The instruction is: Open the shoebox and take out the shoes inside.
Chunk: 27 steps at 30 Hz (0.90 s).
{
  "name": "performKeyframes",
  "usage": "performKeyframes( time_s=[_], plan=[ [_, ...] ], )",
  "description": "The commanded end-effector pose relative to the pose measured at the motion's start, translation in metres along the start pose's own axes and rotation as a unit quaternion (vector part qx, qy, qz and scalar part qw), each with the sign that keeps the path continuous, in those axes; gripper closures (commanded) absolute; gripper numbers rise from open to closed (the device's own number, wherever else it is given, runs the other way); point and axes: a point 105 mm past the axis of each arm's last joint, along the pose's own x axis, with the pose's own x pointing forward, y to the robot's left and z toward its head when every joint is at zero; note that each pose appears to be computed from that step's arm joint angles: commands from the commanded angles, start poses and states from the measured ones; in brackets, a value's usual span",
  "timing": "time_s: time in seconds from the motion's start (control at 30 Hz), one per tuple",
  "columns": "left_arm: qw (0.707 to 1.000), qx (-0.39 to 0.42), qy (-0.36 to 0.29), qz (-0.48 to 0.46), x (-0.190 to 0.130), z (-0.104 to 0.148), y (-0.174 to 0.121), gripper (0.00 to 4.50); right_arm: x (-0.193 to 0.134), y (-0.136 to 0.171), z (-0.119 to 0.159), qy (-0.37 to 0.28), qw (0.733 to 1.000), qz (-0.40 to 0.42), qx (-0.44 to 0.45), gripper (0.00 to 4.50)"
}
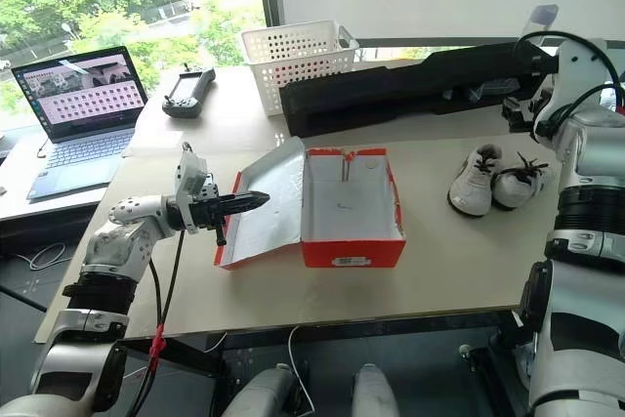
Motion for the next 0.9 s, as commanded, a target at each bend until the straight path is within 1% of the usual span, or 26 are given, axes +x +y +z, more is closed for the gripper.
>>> performKeyframes(
  time_s=[0.03,0.1,0.17,0.2,0.27,0.33,0.4,0.47,0.5,0.53,0.6,0.73,0.83,0.9],
  plan=[
    [0.998,0.024,-0.025,0.049,-0.015,0.017,0.009,4.50,-0.029,0.052,0.013,-0.037,0.985,0.164,0.023,0.25],
    [0.996,0.025,-0.030,0.086,-0.024,0.020,0.015,4.50,-0.047,0.075,-0.005,-0.020,0.972,0.235,0.014,0.25],
    [0.989,0.033,-0.022,0.144,-0.037,0.020,0.024,4.50,-0.061,0.087,-0.028,-0.004,0.965,0.263,-0.011,0.25],
    [0.982,0.036,-0.023,0.182,-0.046,0.021,0.030,4.50,-0.065,0.089,-0.037,0.000,0.965,0.260,-0.021,0.25],
    [0.963,0.036,-0.053,0.263,-0.066,0.031,0.042,4.50,-0.065,0.083,-0.047,-0.011,0.976,0.213,-0.054,0.25],
    [0.932,0.033,-0.080,0.353,-0.089,0.037,0.054,4.50,-0.059,0.072,-0.059,-0.010,0.986,0.148,-0.079,0.25],
    [0.895,0.036,-0.089,0.436,-0.112,0.036,0.062,4.50,-0.055,0.068,-0.070,-0.009,0.988,0.108,-0.114,0.25],
    [0.850,0.030,-0.095,0.517,-0.137,0.029,0.064,4.50,-0.054,0.071,-0.080,-0.021,0.986,0.085,-0.141,0.25],
    [0.834,0.025,-0.094,0.542,-0.147,0.024,0.063,4.50,-0.054,0.073,-0.084,-0.028,0.985,0.078,-0.149,0.25],
    [0.819,0.019,-0.096,0.566,-0.154,0.019,0.060,4.50,-0.053,0.075,-0.087,-0.038,0.988,0.074,-0.132,0.25],
    [0.799,0.007,-0.101,0.593,-0.162,0.012,0.056,4.50,-0.052,0.076,-0.094,-0.046,0.990,0.063,-0.118,0.25],
    [0.762,-0.037,-0.117,0.636,-0.171,-0.007,0.050,4.50,-0.052,0.075,-0.122,-0.040,0.985,0.046,-0.159,0.25],
    [0.753,-0.062,-0.105,0.646,-0.169,-0.029,0.042,4.50,-0.053,0.068,-0.133,-0.048,0.990,0.014,-0.133,0.25],
    [0.750,-0.075,-0.108,0.649,-0.168,-0.036,0.041,4.50,-0.053,0.066,-0.138,-0.048,0.990,0.002,-0.132,0.25]
  ],
)
